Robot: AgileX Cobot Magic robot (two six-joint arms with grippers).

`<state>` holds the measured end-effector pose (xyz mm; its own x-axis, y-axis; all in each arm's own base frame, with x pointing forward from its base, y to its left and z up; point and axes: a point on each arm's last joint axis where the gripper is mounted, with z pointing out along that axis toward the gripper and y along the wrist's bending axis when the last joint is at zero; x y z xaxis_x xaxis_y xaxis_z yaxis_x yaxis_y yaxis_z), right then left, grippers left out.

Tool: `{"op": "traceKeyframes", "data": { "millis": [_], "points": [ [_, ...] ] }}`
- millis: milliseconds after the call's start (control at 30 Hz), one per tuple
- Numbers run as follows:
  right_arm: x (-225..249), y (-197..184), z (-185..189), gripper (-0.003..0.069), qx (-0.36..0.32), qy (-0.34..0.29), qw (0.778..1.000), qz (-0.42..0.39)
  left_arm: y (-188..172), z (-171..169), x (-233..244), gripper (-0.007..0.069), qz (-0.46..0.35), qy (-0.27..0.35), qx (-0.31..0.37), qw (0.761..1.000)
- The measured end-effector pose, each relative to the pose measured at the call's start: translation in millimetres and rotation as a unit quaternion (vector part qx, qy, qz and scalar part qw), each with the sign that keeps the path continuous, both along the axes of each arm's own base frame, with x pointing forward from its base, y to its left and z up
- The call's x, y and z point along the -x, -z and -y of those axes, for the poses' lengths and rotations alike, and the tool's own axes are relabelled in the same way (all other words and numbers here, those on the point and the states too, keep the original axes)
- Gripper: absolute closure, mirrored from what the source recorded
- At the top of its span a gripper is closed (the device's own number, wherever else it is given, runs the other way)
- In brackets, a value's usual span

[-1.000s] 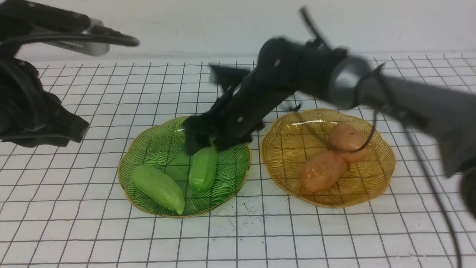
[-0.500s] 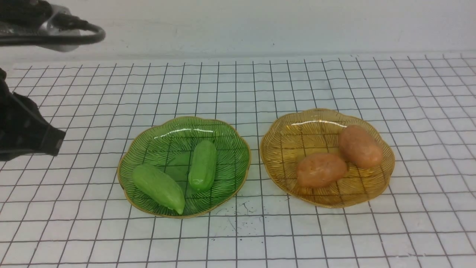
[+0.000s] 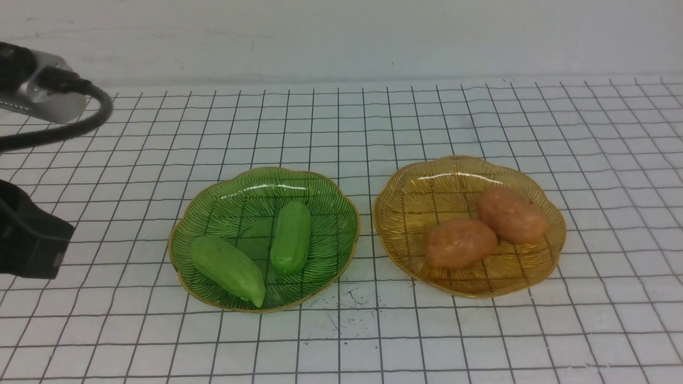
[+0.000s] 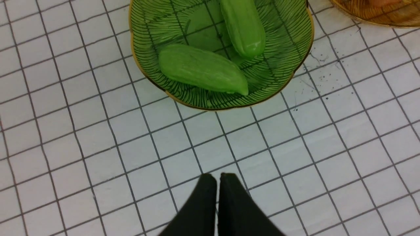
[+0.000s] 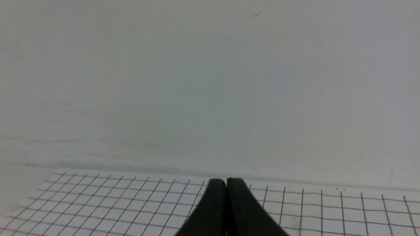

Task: Put different types of vegetables on the plate.

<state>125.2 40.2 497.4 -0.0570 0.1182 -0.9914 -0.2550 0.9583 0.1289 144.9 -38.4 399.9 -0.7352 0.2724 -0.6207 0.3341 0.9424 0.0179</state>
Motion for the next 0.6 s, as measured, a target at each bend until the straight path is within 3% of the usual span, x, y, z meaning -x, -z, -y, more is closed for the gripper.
{"op": "traceKeyframes", "data": {
  "millis": [233,400,600],
  "points": [
    [59,94,20,0.0673,0.005,-0.021,0.989,0.147,-12,-5,21,0.0633,0.043,0.000,0.010,0.999],
    [94,122,33,0.0673,-0.043,-0.036,0.979,0.196,-17,-7,33,0.0633,0.065,0.000,0.015,0.998],
    [116,136,43,0.0673,-0.055,-0.032,0.970,0.234,-25,-12,52,0.0633,0.102,0.000,0.024,0.994]
  ]
}}
